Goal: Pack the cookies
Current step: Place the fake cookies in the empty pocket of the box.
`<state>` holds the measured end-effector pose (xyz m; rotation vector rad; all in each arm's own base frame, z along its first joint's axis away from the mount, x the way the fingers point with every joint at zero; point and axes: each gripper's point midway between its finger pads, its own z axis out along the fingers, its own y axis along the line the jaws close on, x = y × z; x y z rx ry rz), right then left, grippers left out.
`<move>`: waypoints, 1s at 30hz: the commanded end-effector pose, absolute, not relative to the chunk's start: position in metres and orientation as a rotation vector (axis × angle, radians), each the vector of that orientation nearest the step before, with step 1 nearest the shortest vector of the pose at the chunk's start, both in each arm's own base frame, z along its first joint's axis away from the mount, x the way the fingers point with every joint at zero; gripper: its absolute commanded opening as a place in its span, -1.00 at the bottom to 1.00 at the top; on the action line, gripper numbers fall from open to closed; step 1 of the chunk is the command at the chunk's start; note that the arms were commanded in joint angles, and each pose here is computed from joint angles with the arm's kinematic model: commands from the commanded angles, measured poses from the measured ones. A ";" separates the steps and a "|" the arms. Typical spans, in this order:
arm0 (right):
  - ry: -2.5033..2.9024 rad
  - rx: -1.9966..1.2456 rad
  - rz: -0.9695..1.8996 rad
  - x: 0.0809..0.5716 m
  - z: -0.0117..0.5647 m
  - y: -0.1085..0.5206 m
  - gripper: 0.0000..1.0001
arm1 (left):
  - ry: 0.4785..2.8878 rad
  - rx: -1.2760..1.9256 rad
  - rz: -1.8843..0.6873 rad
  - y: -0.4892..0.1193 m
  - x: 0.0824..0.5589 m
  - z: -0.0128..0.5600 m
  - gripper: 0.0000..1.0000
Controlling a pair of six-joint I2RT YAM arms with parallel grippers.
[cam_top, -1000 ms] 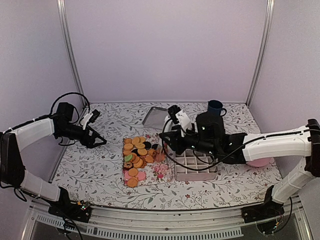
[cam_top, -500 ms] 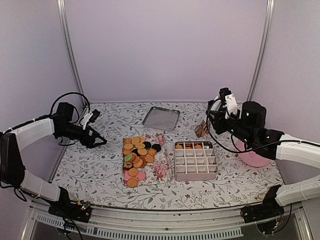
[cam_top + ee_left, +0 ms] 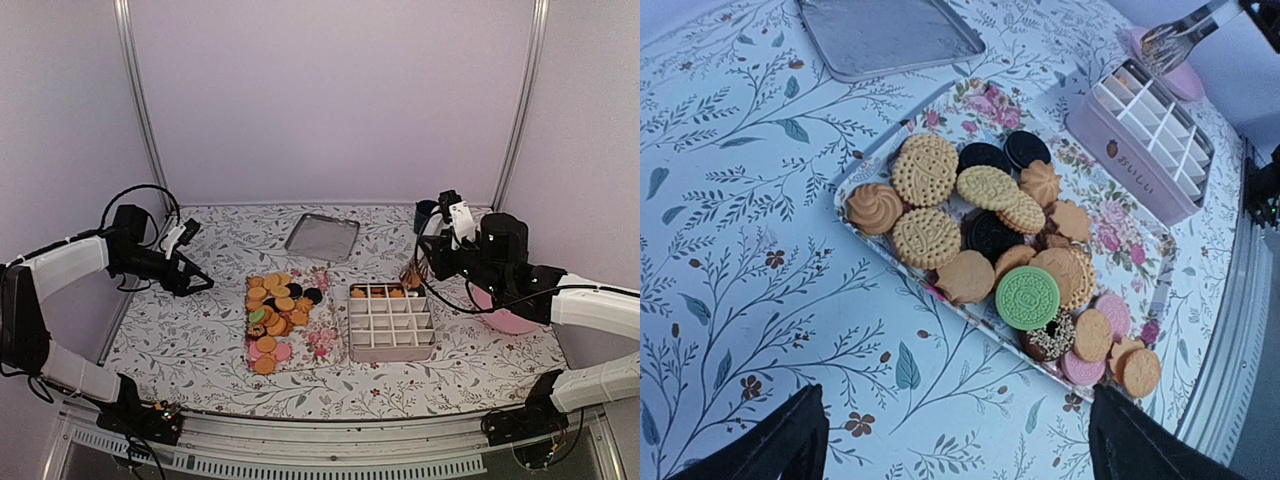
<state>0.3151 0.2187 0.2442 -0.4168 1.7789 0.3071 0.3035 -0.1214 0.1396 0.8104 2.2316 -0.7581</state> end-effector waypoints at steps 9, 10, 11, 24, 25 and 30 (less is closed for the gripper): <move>1.786 -0.398 0.273 0.318 0.236 0.210 -0.48 | 2.205 0.813 -0.760 -0.120 0.305 0.147 0.81; 1.788 -0.397 0.273 0.318 0.235 0.210 -0.46 | 2.206 0.812 -0.759 -0.120 0.305 0.146 0.81; 1.789 -0.396 0.273 0.318 0.235 0.210 -0.44 | 2.205 0.813 -0.758 -0.120 0.305 0.147 0.82; 1.778 -0.406 0.275 0.321 0.241 0.213 -0.17 | 2.203 0.812 -0.761 -0.121 0.307 0.149 0.82; 1.776 -0.405 0.276 0.321 0.242 0.213 -0.17 | 2.202 0.812 -0.762 -0.121 0.306 0.149 0.81; 1.763 -0.403 0.288 0.322 0.248 0.214 -0.17 | 2.206 0.813 -0.757 -0.120 0.306 0.147 0.81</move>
